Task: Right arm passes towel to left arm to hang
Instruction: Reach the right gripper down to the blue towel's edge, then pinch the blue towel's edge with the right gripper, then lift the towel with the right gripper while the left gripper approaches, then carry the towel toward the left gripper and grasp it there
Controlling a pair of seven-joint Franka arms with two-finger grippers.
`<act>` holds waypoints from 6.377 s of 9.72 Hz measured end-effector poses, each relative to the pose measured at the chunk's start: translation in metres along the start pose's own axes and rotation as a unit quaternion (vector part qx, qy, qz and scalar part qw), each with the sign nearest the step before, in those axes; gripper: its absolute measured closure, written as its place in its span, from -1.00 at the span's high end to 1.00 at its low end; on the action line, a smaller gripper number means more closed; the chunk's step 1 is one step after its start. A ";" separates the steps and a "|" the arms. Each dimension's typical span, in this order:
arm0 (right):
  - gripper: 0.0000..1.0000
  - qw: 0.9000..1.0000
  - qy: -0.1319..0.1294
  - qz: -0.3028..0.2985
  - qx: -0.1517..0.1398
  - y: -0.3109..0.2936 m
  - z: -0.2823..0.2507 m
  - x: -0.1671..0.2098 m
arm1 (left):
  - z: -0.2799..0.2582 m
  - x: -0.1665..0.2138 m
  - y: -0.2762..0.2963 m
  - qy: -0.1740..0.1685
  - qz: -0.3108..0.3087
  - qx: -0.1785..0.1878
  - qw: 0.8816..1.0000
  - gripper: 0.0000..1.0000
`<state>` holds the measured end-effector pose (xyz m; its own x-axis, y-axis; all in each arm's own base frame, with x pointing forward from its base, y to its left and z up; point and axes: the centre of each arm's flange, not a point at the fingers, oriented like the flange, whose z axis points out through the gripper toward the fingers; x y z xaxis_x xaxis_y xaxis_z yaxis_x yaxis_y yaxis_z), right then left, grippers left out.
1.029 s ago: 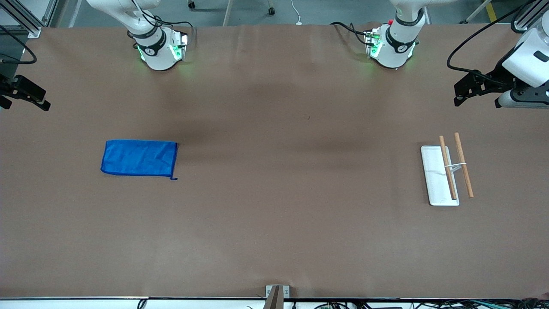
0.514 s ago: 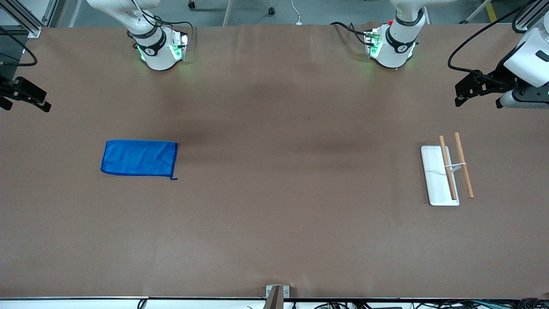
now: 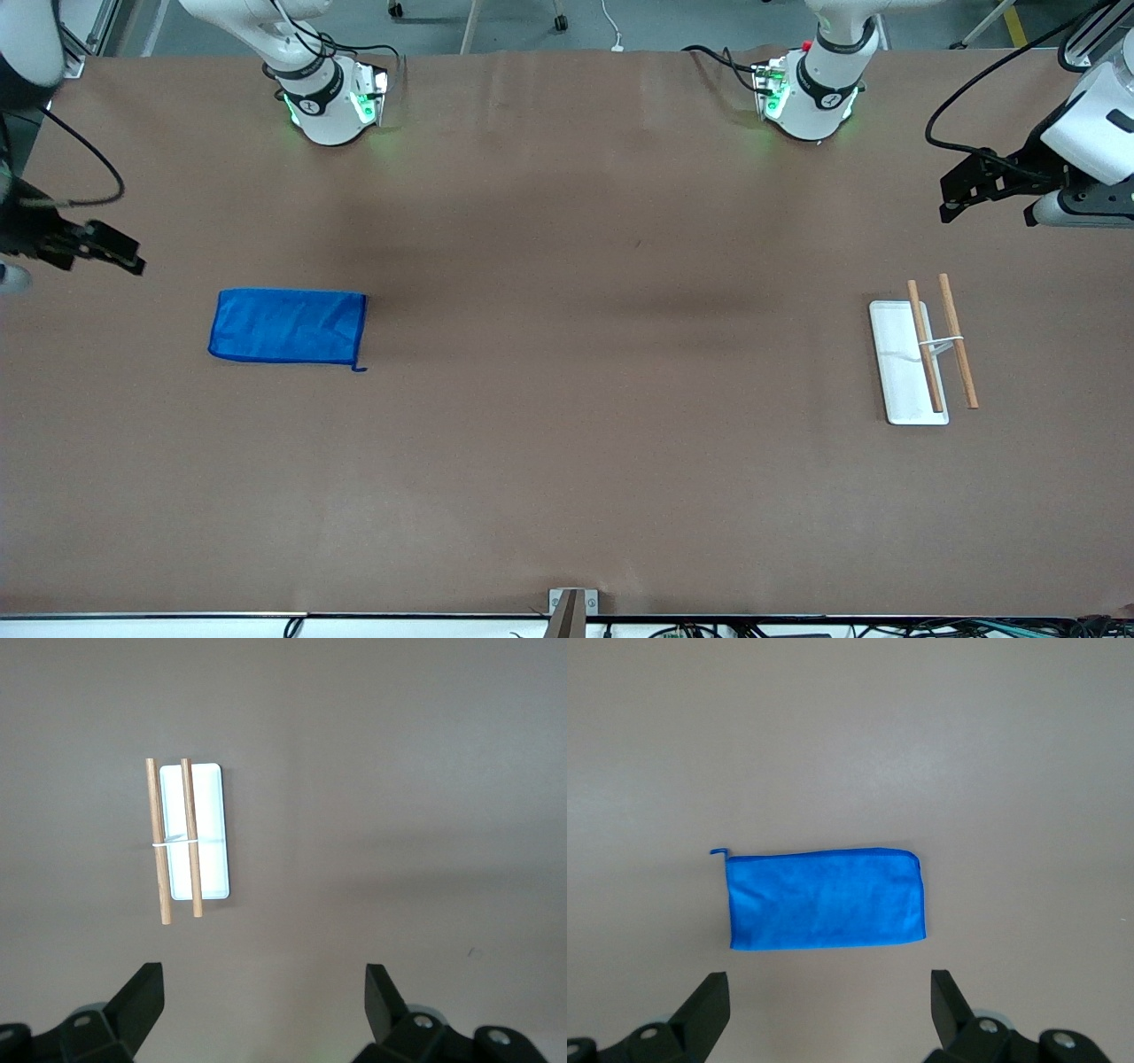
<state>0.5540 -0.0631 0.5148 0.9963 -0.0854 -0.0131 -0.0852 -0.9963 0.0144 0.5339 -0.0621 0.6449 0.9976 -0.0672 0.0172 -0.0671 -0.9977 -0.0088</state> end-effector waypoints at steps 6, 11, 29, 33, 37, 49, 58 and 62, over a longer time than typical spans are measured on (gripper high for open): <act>0.96 0.999 -0.031 -0.007 -0.019 -0.007 0.234 0.026 | 0.000 0.001 0.000 0.000 0.000 0.000 1.000 1.00; 0.89 0.999 -0.035 -0.015 -0.021 -0.012 0.315 -0.007 | 0.001 0.001 0.000 -0.001 0.001 0.000 1.000 1.00; -0.89 0.999 -0.041 -0.010 -0.009 -0.019 0.246 0.008 | 0.002 0.002 0.000 -0.002 0.001 -0.001 1.000 1.00; -0.89 0.997 -0.033 0.016 0.073 -0.052 0.137 0.047 | 0.003 0.002 0.000 -0.003 0.001 -0.001 1.000 1.00; -0.89 0.984 0.007 0.024 0.175 -0.167 0.054 0.062 | 0.025 0.014 0.031 -0.028 0.016 -0.085 0.996 1.00; -0.89 0.815 -0.027 0.091 0.571 -0.429 -0.047 -0.018 | 0.208 0.094 0.124 0.001 0.124 -0.706 0.697 0.85; -0.89 0.756 -0.040 0.083 0.648 -0.520 -0.105 -0.094 | 0.267 0.082 0.174 -0.086 0.111 -0.808 0.572 0.53; -0.89 0.767 -0.045 0.085 0.634 -0.540 -0.075 -0.092 | 0.240 0.082 0.155 -0.114 0.105 -0.809 0.567 0.28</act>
<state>0.5095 0.4834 0.5836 0.9689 -0.1594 -0.1893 -0.2168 -0.1772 -0.9600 0.6101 -0.2200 0.4045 0.9285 -0.3671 0.0553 0.0701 0.3196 0.9450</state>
